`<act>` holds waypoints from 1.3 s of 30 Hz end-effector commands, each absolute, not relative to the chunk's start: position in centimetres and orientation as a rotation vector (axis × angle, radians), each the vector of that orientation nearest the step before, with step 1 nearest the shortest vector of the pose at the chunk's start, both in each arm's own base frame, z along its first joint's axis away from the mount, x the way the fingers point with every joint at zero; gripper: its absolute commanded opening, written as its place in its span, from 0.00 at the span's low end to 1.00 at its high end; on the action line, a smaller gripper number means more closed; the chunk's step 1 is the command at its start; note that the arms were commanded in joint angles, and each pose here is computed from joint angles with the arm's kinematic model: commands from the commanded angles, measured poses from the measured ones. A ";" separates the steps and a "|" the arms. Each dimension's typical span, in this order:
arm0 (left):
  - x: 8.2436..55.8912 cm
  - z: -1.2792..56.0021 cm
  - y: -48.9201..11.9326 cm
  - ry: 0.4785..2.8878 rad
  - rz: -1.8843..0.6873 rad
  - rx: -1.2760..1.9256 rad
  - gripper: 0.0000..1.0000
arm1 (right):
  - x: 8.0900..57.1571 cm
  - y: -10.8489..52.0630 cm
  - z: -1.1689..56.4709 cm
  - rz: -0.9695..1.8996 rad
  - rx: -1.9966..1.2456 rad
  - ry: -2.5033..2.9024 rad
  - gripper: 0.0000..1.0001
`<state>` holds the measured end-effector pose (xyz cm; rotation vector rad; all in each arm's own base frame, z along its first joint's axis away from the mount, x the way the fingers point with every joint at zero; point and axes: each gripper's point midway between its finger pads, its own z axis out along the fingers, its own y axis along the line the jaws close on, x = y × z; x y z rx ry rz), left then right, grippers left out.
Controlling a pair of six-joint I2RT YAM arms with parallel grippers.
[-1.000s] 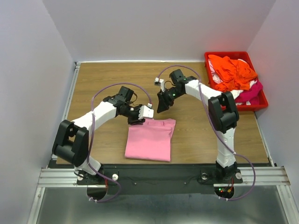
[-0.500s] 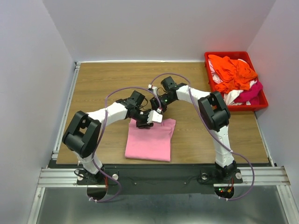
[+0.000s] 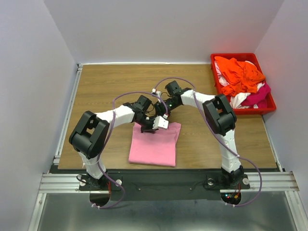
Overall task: Fold and stack the t-shirts
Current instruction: Fold the tshirt
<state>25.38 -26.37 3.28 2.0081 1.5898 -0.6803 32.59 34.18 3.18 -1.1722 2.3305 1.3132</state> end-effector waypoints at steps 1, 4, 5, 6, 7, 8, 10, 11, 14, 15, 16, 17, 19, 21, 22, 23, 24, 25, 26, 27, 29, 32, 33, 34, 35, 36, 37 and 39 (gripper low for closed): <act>25.5 4.4 -26.8 1.564 -0.687 2.016 0.11 | 31.1 33.4 0.5 1.230 -1.240 2.386 0.48; 25.4 4.5 -26.8 1.556 -0.684 2.017 0.04 | 31.2 32.9 1.1 1.182 -1.271 2.354 0.48; 25.4 4.6 -26.7 1.550 -0.681 2.020 0.01 | 31.5 32.9 2.1 1.166 -1.274 2.327 0.47; 25.4 4.6 -26.7 1.548 -0.679 2.019 0.00 | 31.7 33.0 2.8 1.166 -1.277 2.308 0.46; 25.2 4.7 -26.6 1.545 -0.676 2.019 0.00 | 31.8 33.3 3.5 1.168 -1.274 2.291 0.43; 25.3 4.9 -26.6 1.540 -0.673 2.019 0.00 | 32.0 33.5 4.7 1.171 -1.271 2.264 0.42; 25.2 5.0 -26.6 1.540 -0.672 2.015 0.00 | 31.9 33.9 6.1 1.204 -1.251 2.247 0.38; 25.2 5.1 -26.6 1.536 -0.668 2.015 0.00 | 31.8 34.1 6.7 1.234 -1.246 2.233 0.37; 25.4 5.5 -26.5 1.530 -0.658 2.008 0.00 | 31.3 34.3 7.8 1.282 -1.216 2.235 0.31; 25.3 5.5 -26.6 1.528 -0.656 2.010 0.00 | 31.1 34.4 8.0 1.306 -1.208 2.237 0.29; 25.4 5.5 -26.6 1.528 -0.653 2.009 0.00 | 30.9 34.4 7.9 1.313 -1.205 2.243 0.28; 25.4 5.6 -26.6 1.527 -0.652 2.009 0.00 | 30.7 34.4 7.8 1.320 -1.208 2.244 0.28; 25.5 5.8 -26.6 1.522 -0.643 2.008 0.00 | 30.4 34.3 7.7 1.340 -1.200 2.255 0.24; 25.5 5.8 -26.6 1.522 -0.643 2.008 0.00 | 30.1 34.4 7.5 1.367 -1.191 2.266 0.25; 25.6 5.8 -26.5 1.523 -0.638 2.008 0.00 | 30.1 34.3 7.4 1.365 -1.192 2.267 0.26; 25.5 5.8 -26.5 1.521 -0.638 2.011 0.00 | 30.1 34.4 7.5 1.372 -1.193 2.263 0.27; 25.5 5.7 -26.5 1.523 -0.639 2.012 0.00 | 30.1 34.5 7.7 1.383 -1.195 2.253 0.27; 25.5 5.8 -26.5 1.518 -0.634 2.011 0.00 | 30.0 34.6 7.9 1.401 -1.187 2.255 0.23; 25.5 5.6 -26.4 1.521 -0.634 2.015 0.00 | 29.7 34.8 8.0 1.445 -1.183 2.251 0.21; 25.5 5.6 -26.4 1.521 -0.636 2.014 0.00 | 29.4 34.9 8.0 1.473 -1.170 2.263 0.17; 25.6 5.8 -26.5 1.516 -0.631 2.014 0.00 | 29.0 34.9 7.5 1.504 -1.162 2.280 0.16; 25.7 6.2 -26.5 1.508 -0.626 2.010 0.00 | 28.7 34.4 5.7 1.483 -1.160 2.329 0.15; 25.7 6.4 -26.6 1.505 -0.624 2.008 0.00 | 28.8 34.2 4.6 1.452 -1.162 2.356 0.15; 25.8 6.8 -26.7 1.498 -0.620 2.003 0.00 | 28.8 34.0 3.9 1.442 -1.169 2.366 0.14; 25.9 7.0 -26.7 1.495 -0.616 2.001 0.00 | 28.7 33.9 3.3 1.436 -1.167 2.381 0.14; 26.1 7.3 -26.7 1.492 -0.607 1.996 0.00 | 28.6 33.8 2.0 1.428 -1.166 2.410 0.14; 26.1 7.5 -26.7 1.494 -0.602 1.997 0.00 | 28.6 33.7 1.5 1.422 -1.168 2.423 0.13; 26.5 8.3 -26.8 1.477 -0.582 1.989 0.00 | 28.6 33.6 0.4 1.417 -1.166 2.445 0.12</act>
